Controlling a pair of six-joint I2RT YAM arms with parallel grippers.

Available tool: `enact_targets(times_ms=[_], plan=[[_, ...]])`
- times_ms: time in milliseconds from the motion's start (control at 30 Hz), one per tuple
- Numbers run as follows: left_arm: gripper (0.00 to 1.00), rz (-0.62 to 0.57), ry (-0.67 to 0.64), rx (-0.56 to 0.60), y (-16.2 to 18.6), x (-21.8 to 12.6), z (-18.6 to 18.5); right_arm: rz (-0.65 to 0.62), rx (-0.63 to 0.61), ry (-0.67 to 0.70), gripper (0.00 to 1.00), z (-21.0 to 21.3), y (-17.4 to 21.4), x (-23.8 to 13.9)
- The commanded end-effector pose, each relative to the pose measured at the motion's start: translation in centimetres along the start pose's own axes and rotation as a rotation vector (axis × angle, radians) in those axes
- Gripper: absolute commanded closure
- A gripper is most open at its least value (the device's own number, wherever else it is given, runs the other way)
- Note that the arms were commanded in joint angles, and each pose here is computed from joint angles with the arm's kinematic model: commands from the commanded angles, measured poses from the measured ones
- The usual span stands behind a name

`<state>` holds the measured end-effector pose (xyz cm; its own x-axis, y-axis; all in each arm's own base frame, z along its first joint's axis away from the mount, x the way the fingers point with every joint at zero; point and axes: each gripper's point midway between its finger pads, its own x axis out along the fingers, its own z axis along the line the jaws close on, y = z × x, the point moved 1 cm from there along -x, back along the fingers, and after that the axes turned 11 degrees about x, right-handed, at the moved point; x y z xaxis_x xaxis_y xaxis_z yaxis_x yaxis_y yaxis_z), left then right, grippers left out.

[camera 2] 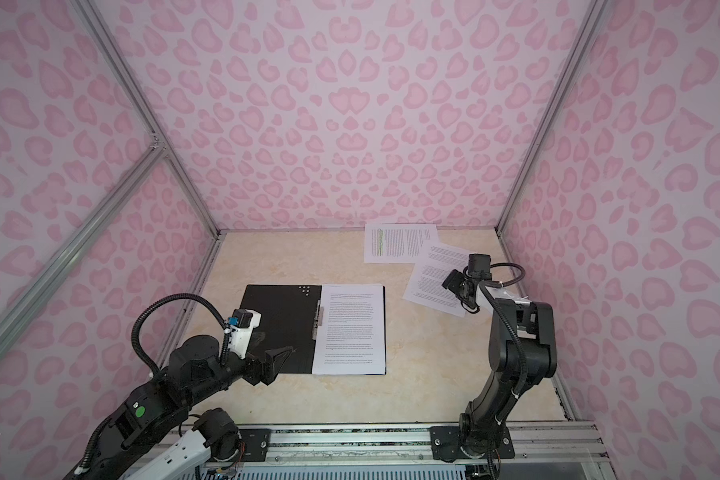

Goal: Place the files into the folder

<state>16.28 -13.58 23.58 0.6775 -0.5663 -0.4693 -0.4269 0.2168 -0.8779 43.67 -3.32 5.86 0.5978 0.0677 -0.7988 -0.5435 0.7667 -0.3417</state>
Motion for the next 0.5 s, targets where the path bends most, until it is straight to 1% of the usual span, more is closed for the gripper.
enact_targets(times_ms=[0,100,167,267,367,467], plan=[[0.03,-0.037,0.008,-0.003,-0.8,0.0,-0.1,0.037,0.016,0.006,0.17,-0.4,0.4,0.4],[0.03,-0.037,0.011,-0.003,-0.8,0.0,-0.2,0.053,0.069,-0.029,0.16,-1.0,1.1,0.5],[0.03,-0.038,0.012,-0.004,-0.8,-0.1,-0.2,0.064,0.081,-0.025,0.16,-1.5,1.7,0.6],[0.03,-0.044,0.014,-0.005,-0.9,-0.2,-0.2,0.103,0.094,0.068,0.13,-3.5,2.8,0.9],[0.03,-0.049,0.018,-0.004,-0.9,-0.3,-0.3,0.125,0.097,0.13,0.12,-5.0,3.7,0.3],[0.03,-0.054,0.021,-0.004,-1.0,-0.4,-0.4,0.108,0.138,0.142,0.11,-6.3,4.8,-1.3]])
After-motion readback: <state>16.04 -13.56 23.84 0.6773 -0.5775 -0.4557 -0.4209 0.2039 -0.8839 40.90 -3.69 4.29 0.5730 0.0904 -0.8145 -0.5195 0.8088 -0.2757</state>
